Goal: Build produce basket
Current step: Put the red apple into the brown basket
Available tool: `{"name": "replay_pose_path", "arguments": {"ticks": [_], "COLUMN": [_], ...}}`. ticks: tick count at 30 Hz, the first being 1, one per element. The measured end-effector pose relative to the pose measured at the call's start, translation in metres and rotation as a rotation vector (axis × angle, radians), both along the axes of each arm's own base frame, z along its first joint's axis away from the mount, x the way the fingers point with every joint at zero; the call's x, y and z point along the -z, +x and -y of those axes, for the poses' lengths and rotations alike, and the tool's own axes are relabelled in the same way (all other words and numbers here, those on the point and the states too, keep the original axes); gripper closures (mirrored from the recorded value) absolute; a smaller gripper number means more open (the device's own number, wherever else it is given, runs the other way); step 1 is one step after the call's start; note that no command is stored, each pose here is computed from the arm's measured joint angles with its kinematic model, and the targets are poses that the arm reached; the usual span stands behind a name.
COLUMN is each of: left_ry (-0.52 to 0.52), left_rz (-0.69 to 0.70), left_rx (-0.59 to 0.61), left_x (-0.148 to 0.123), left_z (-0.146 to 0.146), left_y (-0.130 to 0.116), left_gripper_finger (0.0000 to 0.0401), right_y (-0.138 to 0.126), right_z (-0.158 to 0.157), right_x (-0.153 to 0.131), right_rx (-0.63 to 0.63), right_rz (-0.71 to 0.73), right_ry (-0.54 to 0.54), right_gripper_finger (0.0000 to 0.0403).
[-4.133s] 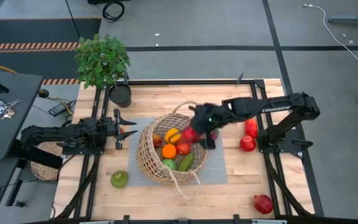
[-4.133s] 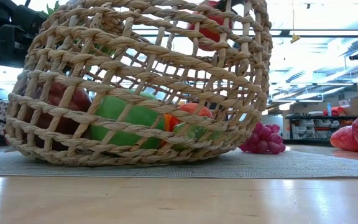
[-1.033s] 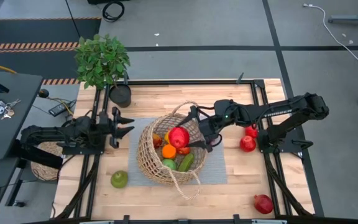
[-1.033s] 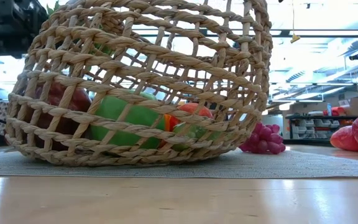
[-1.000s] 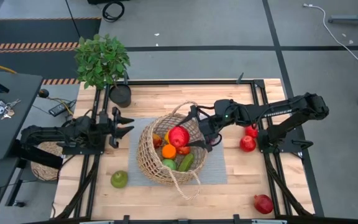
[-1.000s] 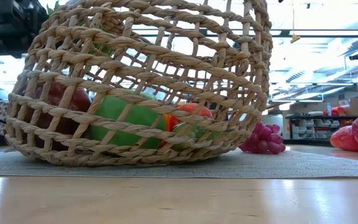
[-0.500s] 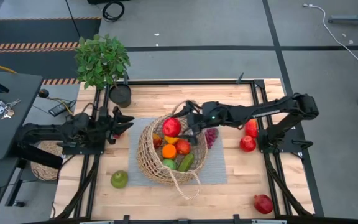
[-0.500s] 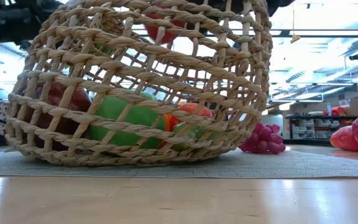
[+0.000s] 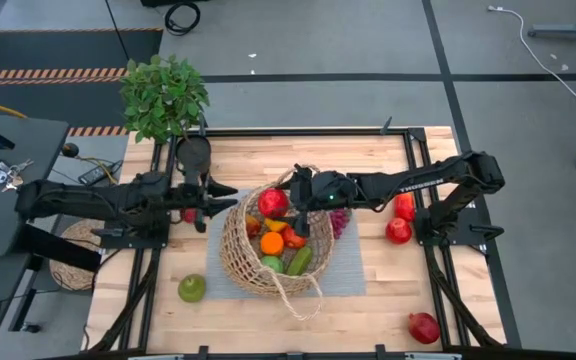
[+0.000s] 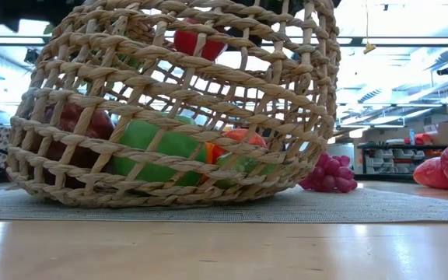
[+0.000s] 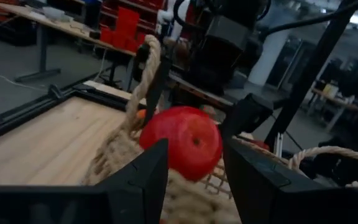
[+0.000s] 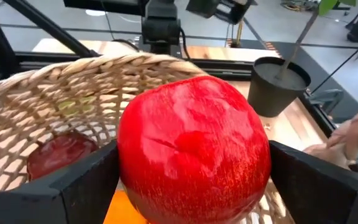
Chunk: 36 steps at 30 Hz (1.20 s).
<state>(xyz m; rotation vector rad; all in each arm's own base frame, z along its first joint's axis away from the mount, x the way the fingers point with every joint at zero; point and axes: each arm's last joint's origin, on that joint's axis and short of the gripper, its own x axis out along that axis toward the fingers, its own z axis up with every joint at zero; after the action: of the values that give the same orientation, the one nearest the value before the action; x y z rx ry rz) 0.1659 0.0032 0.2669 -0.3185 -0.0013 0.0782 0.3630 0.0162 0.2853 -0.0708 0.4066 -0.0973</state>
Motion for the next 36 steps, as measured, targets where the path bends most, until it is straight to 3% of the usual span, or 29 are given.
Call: {"name": "replay_pose_path", "arguments": {"ticks": [13,23,30,36], "left_ry": [0.089,0.211,0.246,0.242], "left_rz": [-0.199,-0.300,-0.451,-0.595], "left_rx": [0.008,0.040,0.085,0.131], "left_x": [-0.028,-0.050,-0.055,-0.058], "left_z": [0.019,0.037,0.049,0.060], "left_y": [0.063,0.116,0.129,0.117], "left_gripper_finger": [0.0241,0.0241,0.0241,0.0241], "right_y": [-0.004,-0.010,-0.017,-0.030], "right_z": [-0.027,-0.054,-0.076,-0.097], "right_x": [0.003,0.007,0.006,-0.005], "right_rx": [0.136,0.117,0.146,0.104], "right_rz": [-0.013,-0.031,-0.016,0.010], "right_ry": [-0.075,0.036,0.011,0.002], "right_gripper_finger": [0.0011,0.0011,0.0011,0.0011]}}
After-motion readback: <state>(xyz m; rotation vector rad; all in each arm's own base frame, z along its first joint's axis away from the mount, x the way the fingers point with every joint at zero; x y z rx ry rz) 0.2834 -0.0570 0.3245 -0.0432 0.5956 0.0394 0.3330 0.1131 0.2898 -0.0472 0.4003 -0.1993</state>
